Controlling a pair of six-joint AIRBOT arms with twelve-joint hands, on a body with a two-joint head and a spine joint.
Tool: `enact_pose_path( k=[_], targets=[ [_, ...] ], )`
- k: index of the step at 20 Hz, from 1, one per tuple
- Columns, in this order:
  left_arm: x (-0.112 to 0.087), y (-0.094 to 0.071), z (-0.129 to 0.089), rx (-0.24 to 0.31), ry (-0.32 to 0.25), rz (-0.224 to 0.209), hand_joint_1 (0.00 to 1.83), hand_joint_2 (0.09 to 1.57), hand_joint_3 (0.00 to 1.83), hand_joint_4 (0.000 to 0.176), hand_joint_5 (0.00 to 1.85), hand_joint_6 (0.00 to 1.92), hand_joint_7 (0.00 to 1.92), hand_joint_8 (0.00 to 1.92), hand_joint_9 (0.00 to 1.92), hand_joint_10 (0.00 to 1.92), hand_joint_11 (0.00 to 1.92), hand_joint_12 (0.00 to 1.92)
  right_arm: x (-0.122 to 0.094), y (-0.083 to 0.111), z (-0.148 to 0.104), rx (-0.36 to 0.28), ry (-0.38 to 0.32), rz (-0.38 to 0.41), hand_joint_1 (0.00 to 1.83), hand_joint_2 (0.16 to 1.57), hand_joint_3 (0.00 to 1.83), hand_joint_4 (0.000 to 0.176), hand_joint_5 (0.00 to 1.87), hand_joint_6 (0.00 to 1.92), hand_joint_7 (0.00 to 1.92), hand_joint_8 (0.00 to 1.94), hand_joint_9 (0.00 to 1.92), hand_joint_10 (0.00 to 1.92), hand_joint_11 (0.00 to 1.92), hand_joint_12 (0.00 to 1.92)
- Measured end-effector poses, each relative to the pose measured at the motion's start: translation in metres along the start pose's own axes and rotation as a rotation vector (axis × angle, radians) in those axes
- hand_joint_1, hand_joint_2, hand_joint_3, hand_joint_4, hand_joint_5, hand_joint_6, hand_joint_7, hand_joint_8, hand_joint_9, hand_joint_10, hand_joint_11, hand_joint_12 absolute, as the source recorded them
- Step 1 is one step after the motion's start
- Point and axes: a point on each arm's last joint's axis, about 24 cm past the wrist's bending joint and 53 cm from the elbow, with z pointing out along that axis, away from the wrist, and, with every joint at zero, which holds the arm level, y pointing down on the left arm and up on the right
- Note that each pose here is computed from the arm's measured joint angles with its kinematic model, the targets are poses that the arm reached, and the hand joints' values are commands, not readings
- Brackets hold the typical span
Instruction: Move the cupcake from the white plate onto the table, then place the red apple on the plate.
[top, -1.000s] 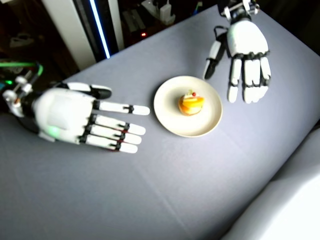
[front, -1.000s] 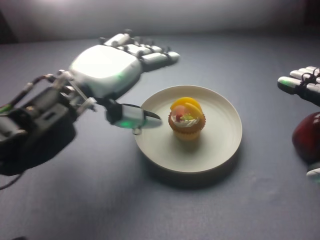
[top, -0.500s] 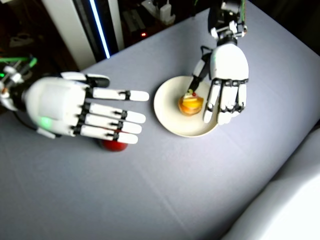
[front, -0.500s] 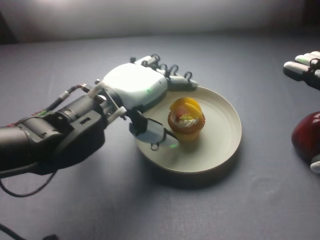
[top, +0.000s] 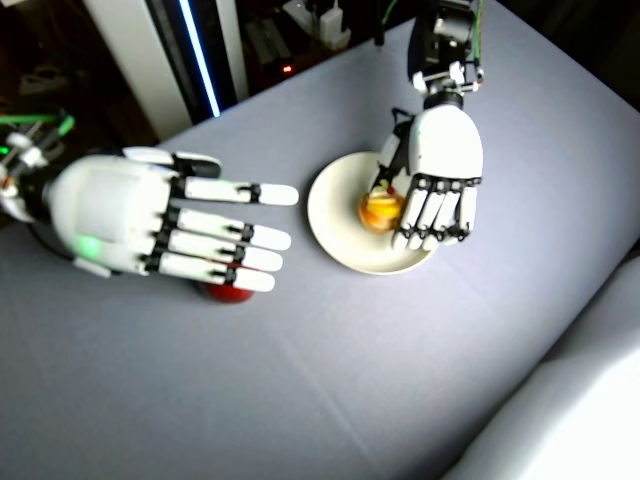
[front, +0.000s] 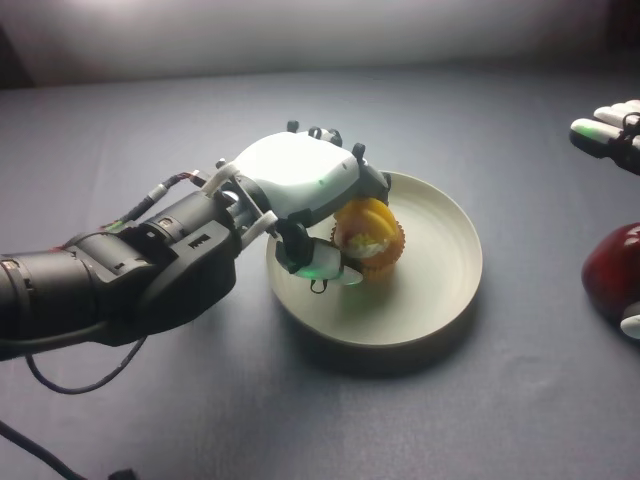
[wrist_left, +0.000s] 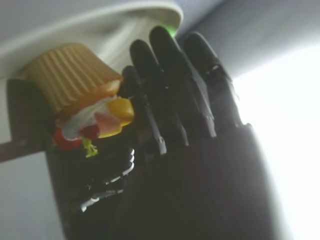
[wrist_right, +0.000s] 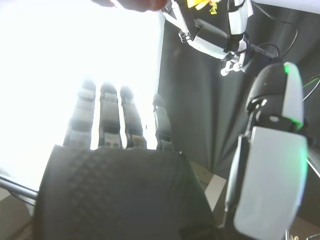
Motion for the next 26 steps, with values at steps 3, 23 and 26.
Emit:
enact_pose_path(
  k=[3, 23, 26],
  targets=[
    [-0.002, -0.001, 0.000, 0.005, -0.006, -0.021, 1.26, 1.07, 0.00, 0.000, 1.13, 0.57, 1.04, 1.08, 0.71, 1.10, 0.32, 1.53, 0.000, 0.000, 0.000, 0.000, 0.001, 0.000, 0.78, 0.85, 0.01, 0.176, 0.00, 0.00, 0.00, 0.00, 0.00, 0.00, 0.00, 0.00],
    [-0.080, 0.061, -0.166, -0.148, -0.166, 0.056, 1.25, 1.07, 0.01, 0.000, 1.07, 0.70, 1.05, 1.01, 0.79, 1.01, 0.51, 1.45, 0.001, 0.001, -0.009, 0.033, 0.009, 0.019, 0.88, 0.87, 0.00, 0.176, 0.00, 0.00, 0.00, 0.00, 0.00, 0.00, 0.00, 0.00],
    [-0.062, 0.080, -0.174, -0.220, -0.110, 0.064, 1.15, 0.94, 0.00, 0.000, 0.54, 0.02, 0.63, 0.02, 0.68, 0.04, 0.34, 0.60, 0.000, -0.001, -0.010, 0.042, 0.010, 0.015, 0.85, 0.87, 0.00, 0.176, 0.00, 0.00, 0.00, 0.00, 0.00, 0.00, 0.00, 0.00]
  ],
)
